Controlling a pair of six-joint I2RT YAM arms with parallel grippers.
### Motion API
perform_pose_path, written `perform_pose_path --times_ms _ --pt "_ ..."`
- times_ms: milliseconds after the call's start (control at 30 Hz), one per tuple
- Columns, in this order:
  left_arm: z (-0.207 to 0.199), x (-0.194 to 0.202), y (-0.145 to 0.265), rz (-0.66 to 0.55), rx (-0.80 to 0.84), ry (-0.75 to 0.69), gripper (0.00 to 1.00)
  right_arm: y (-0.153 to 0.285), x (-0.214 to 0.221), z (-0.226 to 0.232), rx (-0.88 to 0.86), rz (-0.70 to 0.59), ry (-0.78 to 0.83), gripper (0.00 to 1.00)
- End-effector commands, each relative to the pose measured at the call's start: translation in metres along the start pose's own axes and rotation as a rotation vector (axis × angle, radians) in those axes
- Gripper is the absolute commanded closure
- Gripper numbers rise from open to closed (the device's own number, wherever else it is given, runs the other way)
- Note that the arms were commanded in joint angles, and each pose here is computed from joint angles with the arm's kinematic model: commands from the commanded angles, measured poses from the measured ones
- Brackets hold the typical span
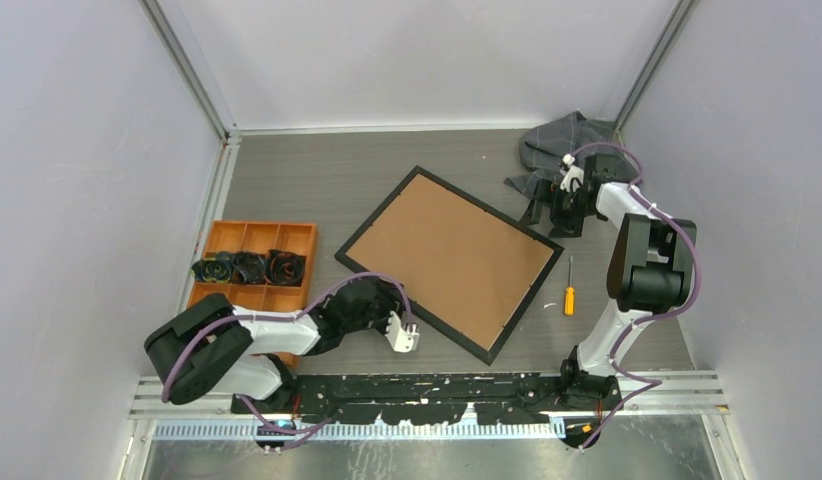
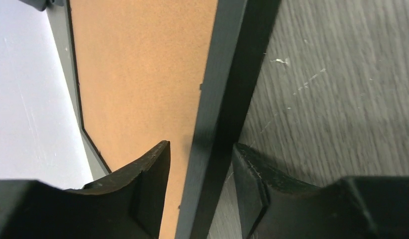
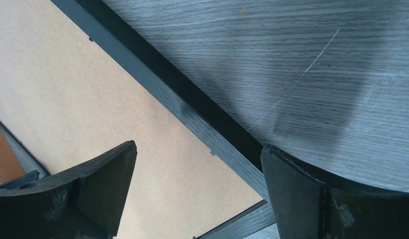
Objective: Take the photo out of the frame
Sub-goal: Turn over the photo frame at the center of the board.
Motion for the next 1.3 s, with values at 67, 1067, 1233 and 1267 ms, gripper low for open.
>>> perform_pose_path --times_ms 67,1067,1233,1267 --pt "0.016 -0.015 -0.003 -0.064 -0.050 -0.011 0.49 0.005 -0.007 -0.002 0.024 -0.017 0.007 0.00" --pt "0.094 0.030 0.011 0.139 -0.356 0.223 0.32 0.007 0.009 0.006 -0.033 0.067 -0.005 0.00" --pt "0.104 0.040 0.018 0.163 -0.397 0.264 0.30 0.009 0.011 0.007 -0.042 0.080 -0.003 0.00" --pt "0.105 0.041 0.019 0.166 -0.402 0.274 0.30 0.009 0.011 0.008 -0.044 0.081 -0.002 0.00"
Point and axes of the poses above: each gripper's point midway between its finger pads, its own y axis back along the fingers, its own z axis along the line the jaws close on, x = y × z, the point moved 2 cm from there along y, back along the fingers, and after that the axes turned 7 degrees about y, right-handed, at the moved point
